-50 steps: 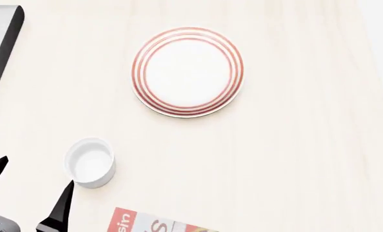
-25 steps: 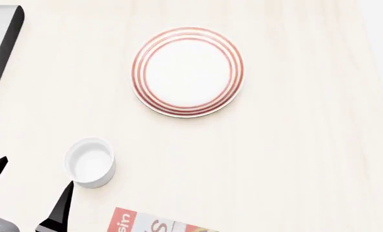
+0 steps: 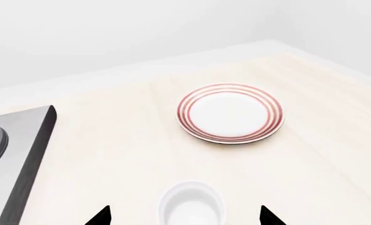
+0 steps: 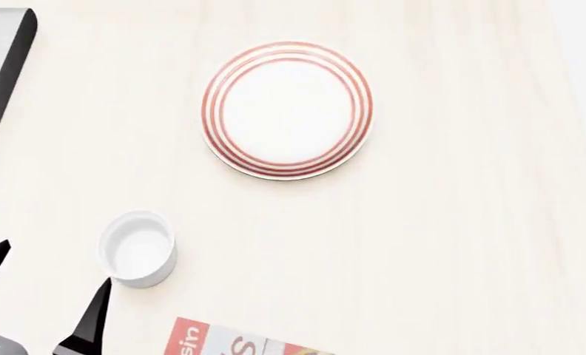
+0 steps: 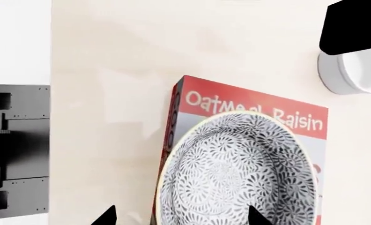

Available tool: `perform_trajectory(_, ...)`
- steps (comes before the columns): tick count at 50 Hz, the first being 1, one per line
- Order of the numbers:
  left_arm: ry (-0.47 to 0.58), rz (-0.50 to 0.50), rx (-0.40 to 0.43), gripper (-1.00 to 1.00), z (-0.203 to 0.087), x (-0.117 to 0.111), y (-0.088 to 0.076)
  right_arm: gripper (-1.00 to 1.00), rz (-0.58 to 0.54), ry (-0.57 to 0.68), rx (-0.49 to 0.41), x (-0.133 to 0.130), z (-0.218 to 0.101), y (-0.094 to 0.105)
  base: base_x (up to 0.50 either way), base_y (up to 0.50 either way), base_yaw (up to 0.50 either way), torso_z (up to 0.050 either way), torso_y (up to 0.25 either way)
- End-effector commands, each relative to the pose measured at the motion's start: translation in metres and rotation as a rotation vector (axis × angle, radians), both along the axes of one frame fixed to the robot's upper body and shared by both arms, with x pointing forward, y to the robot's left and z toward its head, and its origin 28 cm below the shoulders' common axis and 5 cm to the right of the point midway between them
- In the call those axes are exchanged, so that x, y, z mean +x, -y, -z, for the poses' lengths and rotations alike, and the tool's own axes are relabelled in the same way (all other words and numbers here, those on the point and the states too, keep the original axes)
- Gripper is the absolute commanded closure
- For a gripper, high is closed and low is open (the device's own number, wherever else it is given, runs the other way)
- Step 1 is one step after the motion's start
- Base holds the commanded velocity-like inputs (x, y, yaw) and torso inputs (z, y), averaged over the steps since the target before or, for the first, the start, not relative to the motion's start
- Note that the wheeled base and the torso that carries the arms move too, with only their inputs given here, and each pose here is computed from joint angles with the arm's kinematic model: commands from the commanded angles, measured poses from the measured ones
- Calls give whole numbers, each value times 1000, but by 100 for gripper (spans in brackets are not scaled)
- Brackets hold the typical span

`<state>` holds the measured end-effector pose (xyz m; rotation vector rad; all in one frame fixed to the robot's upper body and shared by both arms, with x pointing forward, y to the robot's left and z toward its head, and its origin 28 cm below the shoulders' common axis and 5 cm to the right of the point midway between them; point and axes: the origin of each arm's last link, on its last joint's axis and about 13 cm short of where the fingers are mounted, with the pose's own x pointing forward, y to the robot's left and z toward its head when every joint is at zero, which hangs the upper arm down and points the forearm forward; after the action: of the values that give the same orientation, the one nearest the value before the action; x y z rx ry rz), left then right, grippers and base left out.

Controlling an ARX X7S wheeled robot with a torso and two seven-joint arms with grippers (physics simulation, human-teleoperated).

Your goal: Pick the akita bowl on the cookies box and place it on the plate.

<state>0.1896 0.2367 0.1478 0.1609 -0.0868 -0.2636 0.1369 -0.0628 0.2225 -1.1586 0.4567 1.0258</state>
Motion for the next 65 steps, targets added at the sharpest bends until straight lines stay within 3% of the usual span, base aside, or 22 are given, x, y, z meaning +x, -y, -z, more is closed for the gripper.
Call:
perform_trajectory(1,10,3,-13,-100,-2,0,-1,-100,-50,-3,-3,-1,4,-6,0,0,0,0,0)
perform_trajectory(18,15,2,-10,-100,-2,-1,-1,-100,-98,43,-23,0,9,-7,0,0,0,0,0)
perform_trajectory(19,15,2,-11,-100,-1,-1,-1,100,-106,61,-16,1,9,-7,0,0,0,0,0)
perform_trajectory(47,17,5,-10,-100,-3,-1,-1,100,-75,78,-34,2,5,-4,0,0,0,0,0)
perform_trajectory(65,14,13,-11,-100,-3,-1,-1,100,-32,216,-80,-7,-28,6,0,0,0,0,0)
